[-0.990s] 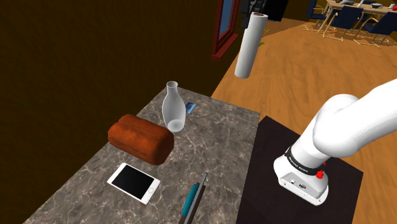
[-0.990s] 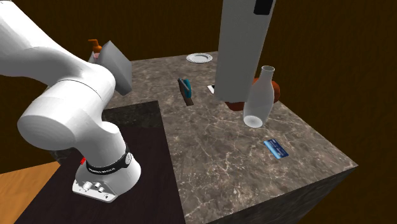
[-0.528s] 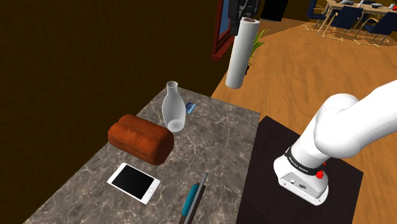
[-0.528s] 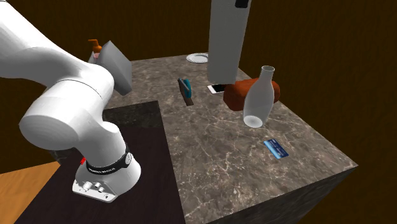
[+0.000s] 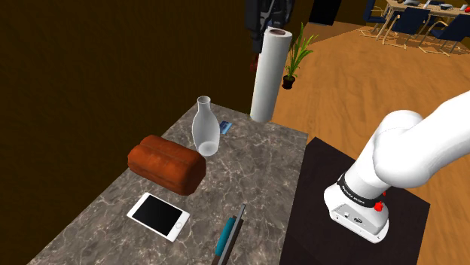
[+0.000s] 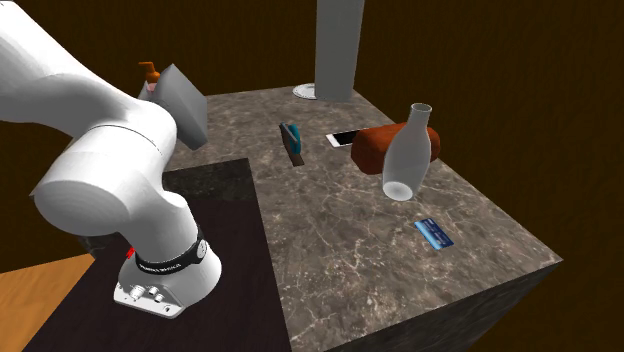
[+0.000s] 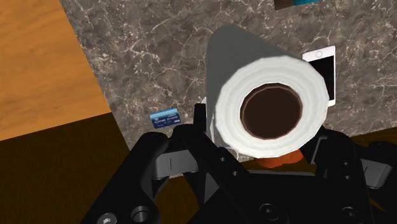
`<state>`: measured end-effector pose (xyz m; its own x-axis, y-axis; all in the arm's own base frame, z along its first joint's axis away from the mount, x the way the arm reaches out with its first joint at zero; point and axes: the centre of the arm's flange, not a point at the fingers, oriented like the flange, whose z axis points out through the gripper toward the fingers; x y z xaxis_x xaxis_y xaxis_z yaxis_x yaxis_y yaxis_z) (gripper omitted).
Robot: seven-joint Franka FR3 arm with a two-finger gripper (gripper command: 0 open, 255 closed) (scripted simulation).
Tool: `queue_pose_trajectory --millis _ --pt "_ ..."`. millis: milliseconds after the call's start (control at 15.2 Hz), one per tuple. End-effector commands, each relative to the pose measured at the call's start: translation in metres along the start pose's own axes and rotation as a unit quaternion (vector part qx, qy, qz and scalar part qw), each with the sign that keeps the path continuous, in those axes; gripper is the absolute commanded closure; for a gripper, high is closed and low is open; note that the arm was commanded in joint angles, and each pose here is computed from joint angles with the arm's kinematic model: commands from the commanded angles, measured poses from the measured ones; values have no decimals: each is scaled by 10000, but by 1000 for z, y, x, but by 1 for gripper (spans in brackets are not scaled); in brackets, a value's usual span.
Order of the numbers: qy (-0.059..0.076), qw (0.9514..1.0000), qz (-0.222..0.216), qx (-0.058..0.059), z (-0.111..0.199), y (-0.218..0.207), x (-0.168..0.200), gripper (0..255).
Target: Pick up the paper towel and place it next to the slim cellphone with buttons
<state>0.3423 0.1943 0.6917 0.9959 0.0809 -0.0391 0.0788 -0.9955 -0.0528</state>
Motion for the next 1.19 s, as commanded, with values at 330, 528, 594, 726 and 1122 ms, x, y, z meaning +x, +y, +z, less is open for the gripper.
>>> queue_pose_trajectory --millis 330,528,594,726,1122 --pt "-2 10000 10 2 9 -90 -13 255" --pt "-2 10000 10 2 11 -130 -19 255" --pt "-2 10000 10 2 11 -143 -21 255" --pt "-2 10000 10 2 13 -169 -24 255" --pt "-2 10000 10 2 17 -247 -35 255"
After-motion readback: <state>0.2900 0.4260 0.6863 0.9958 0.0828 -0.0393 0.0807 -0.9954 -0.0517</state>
